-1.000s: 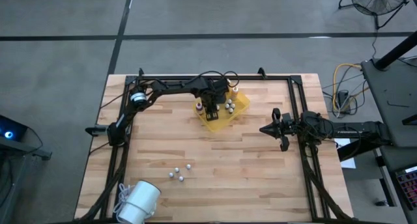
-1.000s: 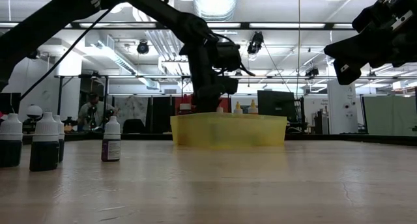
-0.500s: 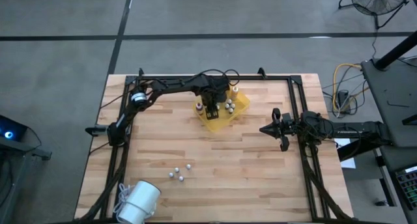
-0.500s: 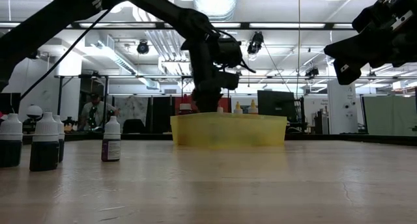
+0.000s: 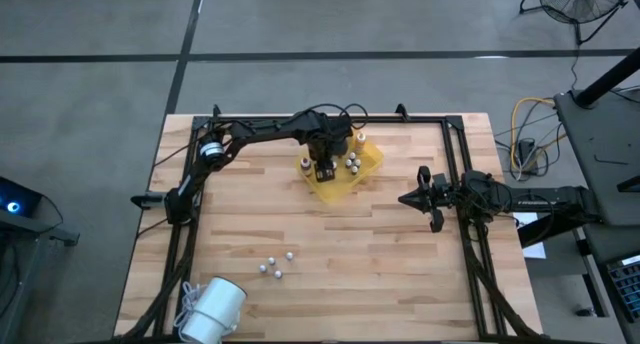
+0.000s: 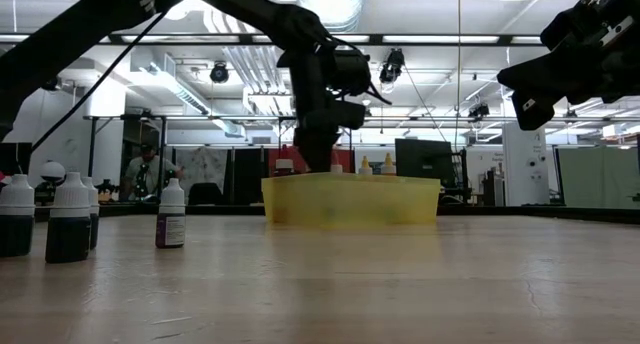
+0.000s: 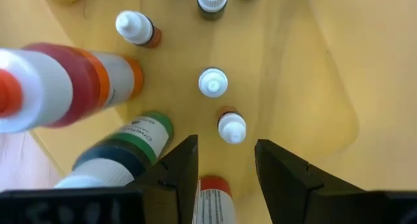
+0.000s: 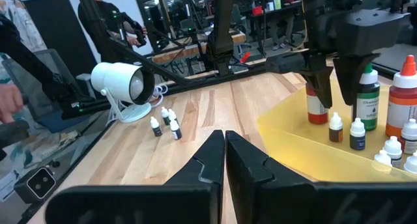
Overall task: Pick & Place food coloring
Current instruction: Put the small black food coloring bottle into the yellow bin
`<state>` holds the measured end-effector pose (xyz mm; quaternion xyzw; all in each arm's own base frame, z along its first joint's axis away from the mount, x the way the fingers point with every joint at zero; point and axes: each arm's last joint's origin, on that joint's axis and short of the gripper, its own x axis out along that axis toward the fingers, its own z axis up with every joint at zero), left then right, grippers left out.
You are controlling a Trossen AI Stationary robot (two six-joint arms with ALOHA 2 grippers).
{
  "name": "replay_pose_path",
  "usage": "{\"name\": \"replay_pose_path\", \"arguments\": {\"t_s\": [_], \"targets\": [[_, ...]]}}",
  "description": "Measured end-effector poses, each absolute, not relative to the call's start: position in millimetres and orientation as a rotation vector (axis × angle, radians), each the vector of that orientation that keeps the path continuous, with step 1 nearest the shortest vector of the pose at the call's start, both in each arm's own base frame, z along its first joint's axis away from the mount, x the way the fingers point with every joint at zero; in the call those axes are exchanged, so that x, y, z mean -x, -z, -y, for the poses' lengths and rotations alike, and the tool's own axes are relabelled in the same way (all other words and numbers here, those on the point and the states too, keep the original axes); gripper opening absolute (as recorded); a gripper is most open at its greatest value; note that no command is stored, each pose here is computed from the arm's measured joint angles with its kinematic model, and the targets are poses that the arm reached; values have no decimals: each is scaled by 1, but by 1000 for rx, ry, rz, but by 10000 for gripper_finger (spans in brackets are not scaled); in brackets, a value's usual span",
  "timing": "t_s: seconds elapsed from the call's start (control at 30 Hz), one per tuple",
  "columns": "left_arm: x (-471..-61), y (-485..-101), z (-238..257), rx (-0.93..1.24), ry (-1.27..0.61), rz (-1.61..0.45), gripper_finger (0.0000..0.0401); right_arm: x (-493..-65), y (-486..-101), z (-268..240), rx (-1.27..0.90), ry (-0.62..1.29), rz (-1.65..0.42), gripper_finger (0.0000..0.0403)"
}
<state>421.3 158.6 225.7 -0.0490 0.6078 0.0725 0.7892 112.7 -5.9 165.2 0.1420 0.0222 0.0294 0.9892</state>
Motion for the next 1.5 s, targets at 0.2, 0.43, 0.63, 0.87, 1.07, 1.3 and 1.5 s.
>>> {"name": "replay_pose_path", "arguments": {"t_s": [0.2,0.43,0.63,0.87,1.07,1.3,1.5], "targets": [[-415,-237,-153,107,-152,-1325,124,-113,-165,6,-285,-59,-45,9],[-402,-274,-144,92,-158,-1254,124,-113,-165,6,-285,-59,-45,9],[-388,-311,-132,76,-144,-1167,124,-113,-165,6,-285,-59,-45,9],[-374,-336,-109,79,-52,-1128,124,-113,-165,6,-285,-59,-45,9],[-369,-340,-85,53,116,-1168,124,-113,-165,6,-285,-59,-45,9],[-366,-337,-58,-87,368,-1206,124,-113,-165,6,-285,-59,-45,9],[-367,-328,-44,-198,484,-1213,124,-113,-165,6,-285,-59,-45,9]]}}
